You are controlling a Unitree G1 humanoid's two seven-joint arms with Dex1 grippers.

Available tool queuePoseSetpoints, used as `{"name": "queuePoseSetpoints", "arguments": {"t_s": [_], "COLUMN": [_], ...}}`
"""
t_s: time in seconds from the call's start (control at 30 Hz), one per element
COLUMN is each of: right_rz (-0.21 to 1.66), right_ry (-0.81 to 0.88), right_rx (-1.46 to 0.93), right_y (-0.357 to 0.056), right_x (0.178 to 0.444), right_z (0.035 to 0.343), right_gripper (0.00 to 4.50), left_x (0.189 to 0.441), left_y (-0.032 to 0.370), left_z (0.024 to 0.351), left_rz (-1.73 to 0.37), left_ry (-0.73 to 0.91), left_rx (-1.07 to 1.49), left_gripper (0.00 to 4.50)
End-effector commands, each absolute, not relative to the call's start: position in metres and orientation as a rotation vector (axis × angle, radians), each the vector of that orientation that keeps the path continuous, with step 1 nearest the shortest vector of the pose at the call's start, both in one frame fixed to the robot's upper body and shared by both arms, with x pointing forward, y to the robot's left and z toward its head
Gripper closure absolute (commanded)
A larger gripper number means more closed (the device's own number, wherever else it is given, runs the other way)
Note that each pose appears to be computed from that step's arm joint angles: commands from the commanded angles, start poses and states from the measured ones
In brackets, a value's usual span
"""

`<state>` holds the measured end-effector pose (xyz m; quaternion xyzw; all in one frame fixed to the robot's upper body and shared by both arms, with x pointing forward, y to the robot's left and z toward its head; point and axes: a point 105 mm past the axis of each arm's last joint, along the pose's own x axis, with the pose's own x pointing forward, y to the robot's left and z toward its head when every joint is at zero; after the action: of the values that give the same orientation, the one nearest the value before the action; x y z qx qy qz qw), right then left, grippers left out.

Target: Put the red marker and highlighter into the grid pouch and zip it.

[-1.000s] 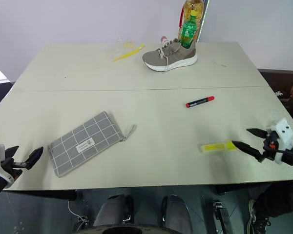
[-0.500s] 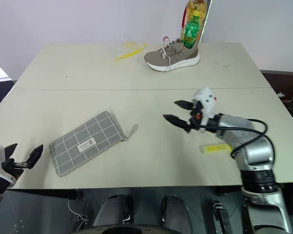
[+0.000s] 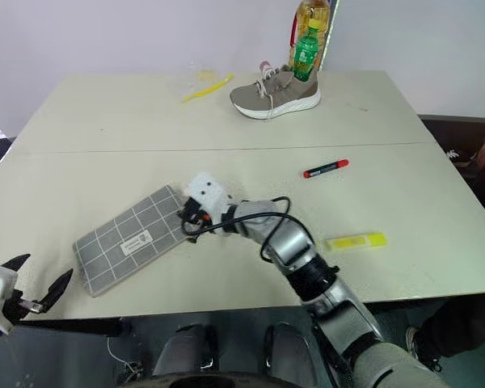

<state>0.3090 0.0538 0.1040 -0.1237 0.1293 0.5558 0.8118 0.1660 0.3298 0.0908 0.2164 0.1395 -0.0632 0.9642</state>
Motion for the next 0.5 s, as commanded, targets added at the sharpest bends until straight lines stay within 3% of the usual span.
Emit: {"name": "queuePoseSetpoints", "arguments": {"t_s": [0.03,0.23,0.5], "right_rz": [1.129,1.048,1.051], "right_ry": [0.313,0.485,0.49], "right_rx": [-0.266,-0.155,-0.134], "right_y": [0.055,0.052,0.053], "right_x": [0.32,0.329,0.33], "right_z": [0.099,0.079,0.08], "right_gripper": [4.46,4.46,4.46], "left_x": [0.161,0.152,0.161], "left_y": [0.332,0.333,0.332], "left_z": [0.098,0.092,0.094], "left_rz": [-0.158,-0.232,-0.347], "left_ry": [0.283,0.338,0.33], "left_rx": [0.525,0.619,0.821], "left_gripper": [0.0,0.0,0.0]}}
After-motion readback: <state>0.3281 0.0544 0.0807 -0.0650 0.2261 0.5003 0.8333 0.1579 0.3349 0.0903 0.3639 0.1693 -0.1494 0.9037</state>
